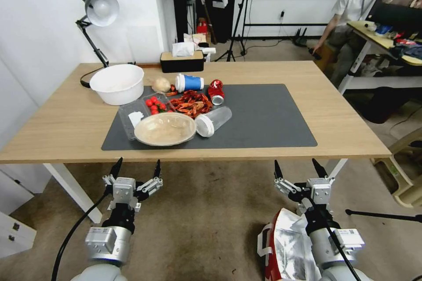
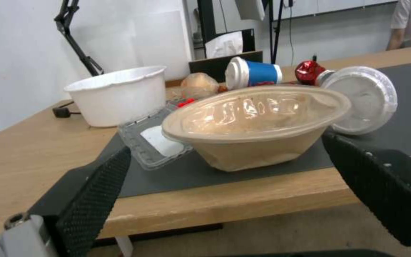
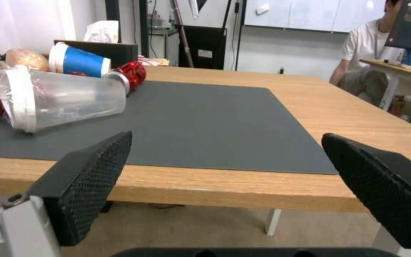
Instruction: Pick up the food delivery bag from the floor and place it on the table.
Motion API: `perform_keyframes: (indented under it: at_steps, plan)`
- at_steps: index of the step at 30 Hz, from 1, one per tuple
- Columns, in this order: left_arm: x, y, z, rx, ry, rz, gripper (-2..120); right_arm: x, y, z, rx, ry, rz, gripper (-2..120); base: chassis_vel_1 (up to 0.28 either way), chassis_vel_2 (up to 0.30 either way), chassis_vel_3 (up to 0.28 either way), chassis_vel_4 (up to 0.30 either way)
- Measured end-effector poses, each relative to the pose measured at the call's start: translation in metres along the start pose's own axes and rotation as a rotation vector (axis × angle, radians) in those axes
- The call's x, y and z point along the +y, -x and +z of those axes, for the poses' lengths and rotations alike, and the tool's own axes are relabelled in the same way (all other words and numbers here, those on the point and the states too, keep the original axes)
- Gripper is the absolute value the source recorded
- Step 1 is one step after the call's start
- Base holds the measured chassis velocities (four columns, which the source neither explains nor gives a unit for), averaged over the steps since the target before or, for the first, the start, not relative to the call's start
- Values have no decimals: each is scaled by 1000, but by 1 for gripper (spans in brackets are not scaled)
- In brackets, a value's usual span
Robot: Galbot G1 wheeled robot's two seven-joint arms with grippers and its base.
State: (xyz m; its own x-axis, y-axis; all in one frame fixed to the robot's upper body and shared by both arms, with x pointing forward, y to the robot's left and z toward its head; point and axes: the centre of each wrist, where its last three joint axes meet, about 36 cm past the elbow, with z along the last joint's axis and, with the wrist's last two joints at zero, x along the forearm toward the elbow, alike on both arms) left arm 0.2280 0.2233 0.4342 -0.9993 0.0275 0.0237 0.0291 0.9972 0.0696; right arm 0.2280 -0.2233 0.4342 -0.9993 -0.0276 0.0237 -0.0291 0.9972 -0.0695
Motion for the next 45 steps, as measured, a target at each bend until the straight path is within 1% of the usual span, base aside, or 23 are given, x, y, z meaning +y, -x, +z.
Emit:
perform_keyframes:
  at_steps: [17, 18, 19, 20, 21, 22, 23, 25, 26, 27, 29, 31, 32, 35, 45]
  plan:
    - [0, 2, 0, -3, -1, -1, 100, -2, 2, -1, -4, -1, 6, 100, 0, 0, 0, 0]
    - [2, 5, 2, -8, -7, -2, 100, -7, 5, -1, -6, 0, 12, 100, 0, 0, 0, 0]
    - [6, 16, 4, -29, -19, -7, 100, -22, 15, -2, -15, -5, 37, 100, 0, 0, 0, 0]
    - [6, 16, 4, -29, -19, -7, 100, -22, 15, -2, -15, -5, 37, 100, 0, 0, 0, 0]
    - [10, 27, 6, -51, -32, -12, 100, -35, 24, -5, -24, -5, 58, 100, 0, 0, 0, 0]
    - [15, 41, 8, -78, -48, -19, 100, -54, 35, -9, -37, -4, 91, 100, 0, 0, 0, 0]
    - [15, 41, 8, -78, -48, -19, 100, -54, 35, -9, -37, -4, 91, 100, 0, 0, 0, 0]
    - [26, 65, 10, -126, -78, -32, 100, -65, 42, -13, -47, 8, 80, 100, 0, 0, 0, 0]
    - [30, 74, 9, -153, -93, -21, 100, -67, 43, -14, -51, 11, 74, 100, 0, 0, 0, 0]
    - [30, 74, 9, -153, -93, -21, 100, -67, 43, -14, -51, 11, 74, 100, 0, 0, 0, 0]
    - [31, 76, 10, -160, -101, 1, 100, -68, 44, -15, -53, 17, 64, 100, 0, 0, 0, 0]
    - [32, 74, 12, -154, -97, 9, 100, -69, 45, -15, -67, 39, 27, 100, 0, 0, 0, 0]
    - [32, 74, 12, -154, -97, 9, 100, -69, 45, -15, -67, 39, 27, 100, 0, 0, 0, 0]
    - [31, 68, 15, -137, -86, 20, 99, -71, 48, -15, -114, 98, -55, 100, 0, 0, 0, 0]
    - [32, 60, 15, -132, -55, 33, 98, -70, 49, -14, -116, 110, -91, 100, 0, 0, 0, 0]
